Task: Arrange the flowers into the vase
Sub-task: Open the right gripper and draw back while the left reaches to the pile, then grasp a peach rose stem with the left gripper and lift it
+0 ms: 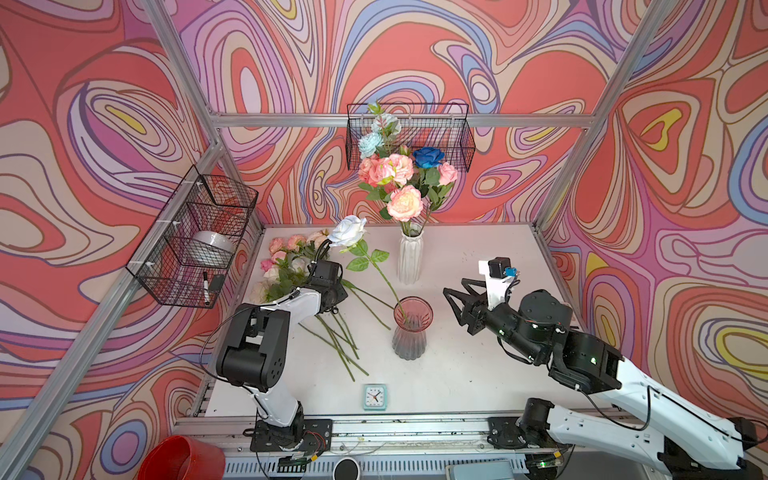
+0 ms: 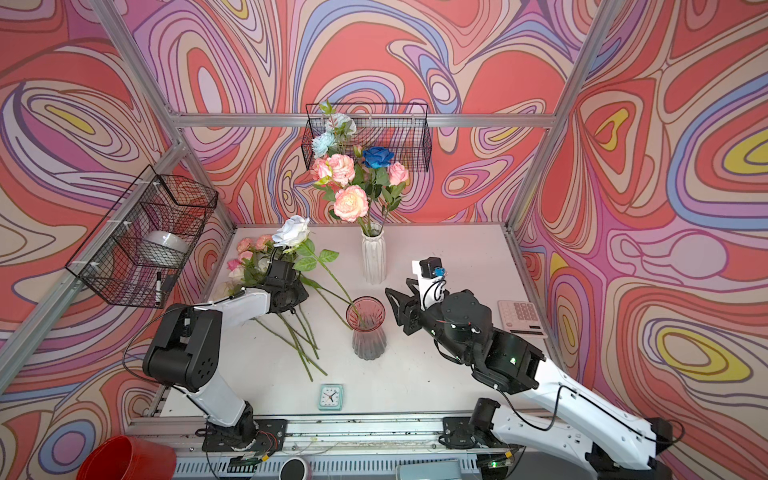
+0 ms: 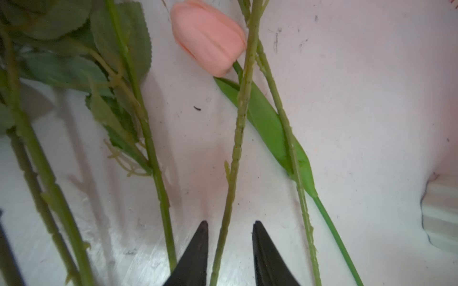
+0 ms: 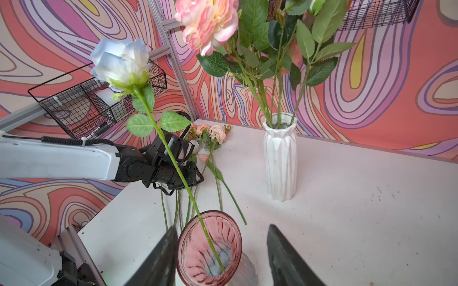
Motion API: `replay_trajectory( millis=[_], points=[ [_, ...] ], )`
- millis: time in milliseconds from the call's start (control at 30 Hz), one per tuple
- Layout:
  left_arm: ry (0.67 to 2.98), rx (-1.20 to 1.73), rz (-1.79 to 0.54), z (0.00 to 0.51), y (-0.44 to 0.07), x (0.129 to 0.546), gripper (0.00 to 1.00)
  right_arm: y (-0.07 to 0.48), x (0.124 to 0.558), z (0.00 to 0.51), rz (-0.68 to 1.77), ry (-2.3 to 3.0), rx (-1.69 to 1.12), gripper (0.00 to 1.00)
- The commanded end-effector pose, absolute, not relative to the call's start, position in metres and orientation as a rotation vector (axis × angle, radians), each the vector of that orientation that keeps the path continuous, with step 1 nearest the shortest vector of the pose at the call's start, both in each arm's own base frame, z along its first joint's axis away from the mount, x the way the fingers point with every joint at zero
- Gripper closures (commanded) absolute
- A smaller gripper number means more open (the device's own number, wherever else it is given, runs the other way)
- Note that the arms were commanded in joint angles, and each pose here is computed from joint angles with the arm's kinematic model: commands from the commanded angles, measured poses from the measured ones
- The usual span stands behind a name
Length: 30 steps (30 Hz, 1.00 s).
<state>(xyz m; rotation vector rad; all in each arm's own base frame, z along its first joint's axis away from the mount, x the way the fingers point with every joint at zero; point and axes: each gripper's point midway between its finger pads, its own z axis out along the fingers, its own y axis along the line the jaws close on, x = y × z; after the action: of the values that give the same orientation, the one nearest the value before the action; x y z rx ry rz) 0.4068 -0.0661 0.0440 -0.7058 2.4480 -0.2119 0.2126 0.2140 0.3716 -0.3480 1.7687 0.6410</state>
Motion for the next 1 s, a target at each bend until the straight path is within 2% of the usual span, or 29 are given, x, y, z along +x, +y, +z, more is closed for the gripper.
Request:
replay_trajectory(
  millis=[0, 233, 300, 433, 467, 567, 667, 967],
  points=[
    [2.427, -0.705, -0.134, 0.045, -0.057, 0.42, 0.68, 0.206, 0.213, 0.365, 0.616, 1.784, -0.321, 0.41],
    [2.461, -0.665, -0.097, 0.035, -0.058, 0.427, 0.87, 0.203, 0.213, 0.366, 0.607, 1.782, -0.321, 0.41],
    [2.462, -0.655, -0.096, 0.036, -0.058, 0.426, 0.87, 0.203, 0.213, 0.367, 0.607, 1.78, -0.319, 0.41],
    [2.494, -0.658, -0.071, 0.028, -0.057, 0.423, 0.77, 0.204, 0.213, 0.367, 0.607, 1.78, -0.318, 0.41],
    [2.503, -0.657, -0.068, 0.027, -0.057, 0.423, 0.78, 0.204, 0.214, 0.367, 0.607, 1.779, -0.317, 0.41],
    [2.496, -0.659, -0.073, 0.028, -0.057, 0.423, 0.91, 0.204, 0.213, 0.369, 0.61, 1.776, -0.318, 0.41],
    [2.448, -0.657, -0.084, 0.046, -0.055, 0.424, 1.0, 0.202, 0.213, 0.372, 0.608, 1.774, -0.316, 0.41],
    [2.22, -0.617, -0.13, 0.148, -0.045, 0.418, 1.0, 0.202, 0.212, 0.379, 0.618, 1.757, -0.312, 0.41]
  ],
)
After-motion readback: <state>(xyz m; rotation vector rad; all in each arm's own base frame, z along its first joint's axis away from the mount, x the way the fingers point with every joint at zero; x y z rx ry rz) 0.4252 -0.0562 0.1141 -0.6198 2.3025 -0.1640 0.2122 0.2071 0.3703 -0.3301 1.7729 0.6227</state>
